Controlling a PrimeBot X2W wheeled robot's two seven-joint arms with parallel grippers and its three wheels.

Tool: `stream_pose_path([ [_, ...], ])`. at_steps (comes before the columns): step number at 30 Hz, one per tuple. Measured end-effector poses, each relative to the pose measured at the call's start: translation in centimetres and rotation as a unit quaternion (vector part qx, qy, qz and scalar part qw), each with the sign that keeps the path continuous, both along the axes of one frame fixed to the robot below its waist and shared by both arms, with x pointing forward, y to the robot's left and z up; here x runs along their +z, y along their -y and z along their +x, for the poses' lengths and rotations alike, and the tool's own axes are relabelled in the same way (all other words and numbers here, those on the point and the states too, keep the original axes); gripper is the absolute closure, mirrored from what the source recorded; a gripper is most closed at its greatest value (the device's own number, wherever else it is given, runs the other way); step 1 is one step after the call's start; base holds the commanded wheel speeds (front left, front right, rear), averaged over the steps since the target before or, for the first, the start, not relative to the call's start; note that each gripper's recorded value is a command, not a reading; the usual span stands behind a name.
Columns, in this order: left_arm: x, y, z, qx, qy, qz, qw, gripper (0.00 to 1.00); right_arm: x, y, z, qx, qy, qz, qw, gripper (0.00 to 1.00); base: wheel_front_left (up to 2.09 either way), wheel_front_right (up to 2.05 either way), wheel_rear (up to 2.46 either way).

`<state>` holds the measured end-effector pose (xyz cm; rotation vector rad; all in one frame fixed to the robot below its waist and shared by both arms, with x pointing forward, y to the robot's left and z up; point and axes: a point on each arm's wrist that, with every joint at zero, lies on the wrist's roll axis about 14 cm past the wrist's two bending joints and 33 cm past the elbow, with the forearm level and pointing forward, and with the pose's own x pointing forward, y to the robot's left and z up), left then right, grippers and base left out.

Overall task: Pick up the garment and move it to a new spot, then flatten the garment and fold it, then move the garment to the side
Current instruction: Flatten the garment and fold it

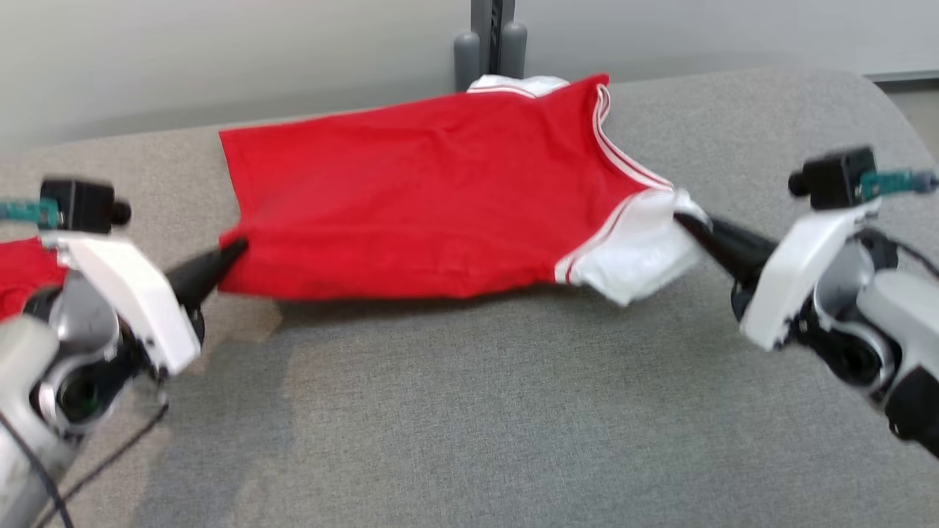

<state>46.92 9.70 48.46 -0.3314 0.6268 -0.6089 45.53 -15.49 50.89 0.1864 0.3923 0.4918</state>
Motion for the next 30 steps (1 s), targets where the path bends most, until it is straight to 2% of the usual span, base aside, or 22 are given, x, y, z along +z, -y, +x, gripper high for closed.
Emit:
stream_pose_path([
  [6,-1.5,-0.4,-4.3,0.012,-0.009,0.006,1.000,1.00,-2.5,1.3,-4.6,0.007,-0.050,-0.009,0.999,1.00,0.00,0.00,0.00],
  [16,-2.8,-1.2,-11.1,0.019,-0.029,0.033,0.999,1.00,-4.8,3.3,-11.4,-0.003,-0.128,0.025,0.992,1.00,0.00,0.00,0.00],
  [21,-4.0,-1.4,-14.1,0.015,-0.059,0.049,0.997,1.00,-4.6,3.8,-13.2,-0.009,-0.131,0.044,0.990,1.00,0.00,0.00,0.00],
  [25,-4.2,-0.8,-15.9,0.017,-0.080,0.038,0.996,1.00,-6.2,3.8,-16.4,-0.011,-0.177,0.059,0.982,1.00,0.00,0.00,0.00],
  [30,-4.8,-0.9,-17.2,0.024,-0.106,0.035,0.993,1.00,-6.8,4.5,-18.4,-0.013,-0.206,0.055,0.977,1.00,0.00,0.00,0.00],
])
